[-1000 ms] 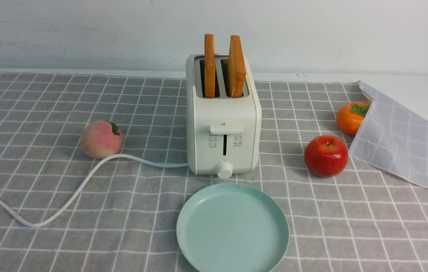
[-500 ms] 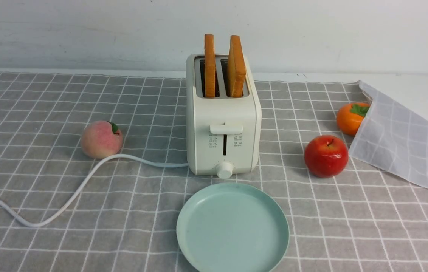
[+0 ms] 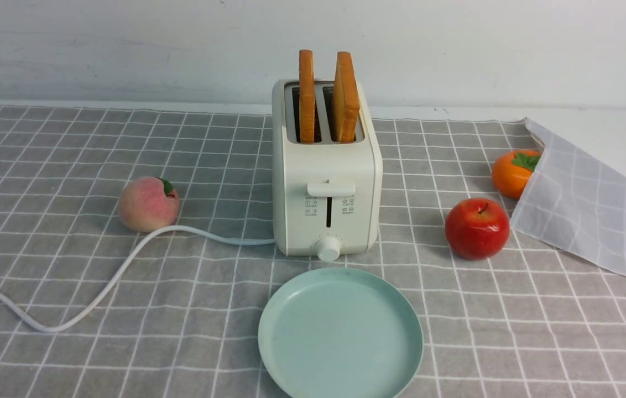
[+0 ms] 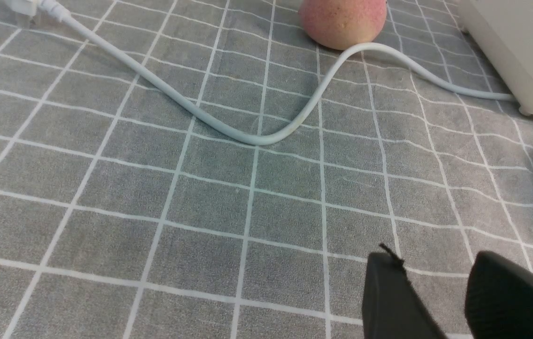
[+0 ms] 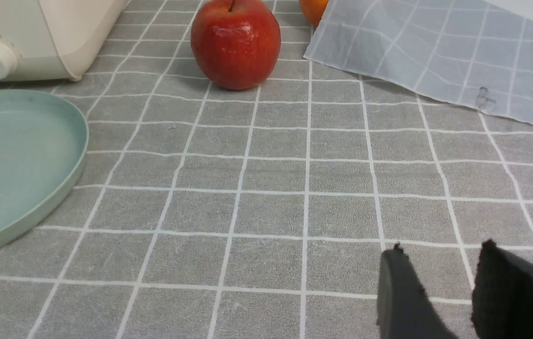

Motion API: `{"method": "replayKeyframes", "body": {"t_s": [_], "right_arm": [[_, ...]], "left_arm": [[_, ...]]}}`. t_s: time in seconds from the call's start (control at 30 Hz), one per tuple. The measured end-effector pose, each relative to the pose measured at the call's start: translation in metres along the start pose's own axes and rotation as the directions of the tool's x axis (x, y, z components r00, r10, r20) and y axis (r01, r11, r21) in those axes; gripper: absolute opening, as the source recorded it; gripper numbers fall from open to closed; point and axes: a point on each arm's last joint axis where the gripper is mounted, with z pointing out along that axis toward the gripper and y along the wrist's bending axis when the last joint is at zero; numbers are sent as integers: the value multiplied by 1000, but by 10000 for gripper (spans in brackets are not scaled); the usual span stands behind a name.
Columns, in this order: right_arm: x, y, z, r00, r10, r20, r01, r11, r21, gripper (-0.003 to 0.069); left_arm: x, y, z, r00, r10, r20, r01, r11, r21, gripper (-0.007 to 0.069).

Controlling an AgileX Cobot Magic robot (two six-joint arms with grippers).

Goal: Take toasted bread from bread machine on grey coffee table place on plate.
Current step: 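Grasp the toast slice in the toaster and pull it up out of the slot with the right gripper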

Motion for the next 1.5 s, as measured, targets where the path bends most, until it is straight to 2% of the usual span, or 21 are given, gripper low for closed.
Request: {"method": "replayKeyframes", "body": {"t_s": [0.73, 0.93, 1.0, 1.1, 1.4, 1.5], "right_arm": [[0, 0, 0, 1000, -3, 1, 3, 1000, 1, 240], [-5, 0, 1, 996, 49, 80, -49, 999, -2, 240], [-13, -2, 0, 980, 88, 179, -90, 996, 1, 240], [-19, -3, -1, 963, 117, 241, -121, 993, 1, 240], [-22, -4, -2, 952, 132, 275, -138, 990, 2, 240], [-27, -5, -4, 922, 197, 334, -205, 979, -12, 240]], "left_arm": [[-3, -1, 0, 1000, -10, 29, 9, 1000, 15, 239], [-15, -7, -2, 984, -73, 162, 60, 994, 87, 239], [-25, -10, -4, 960, -99, 263, 67, 989, 130, 239], [-31, -11, -6, 938, -109, 330, 60, 986, 155, 239], [-35, -12, -8, 922, -118, 368, 58, 984, 170, 239], [-43, -14, -12, 879, -162, 448, 70, 974, 214, 239]]}}
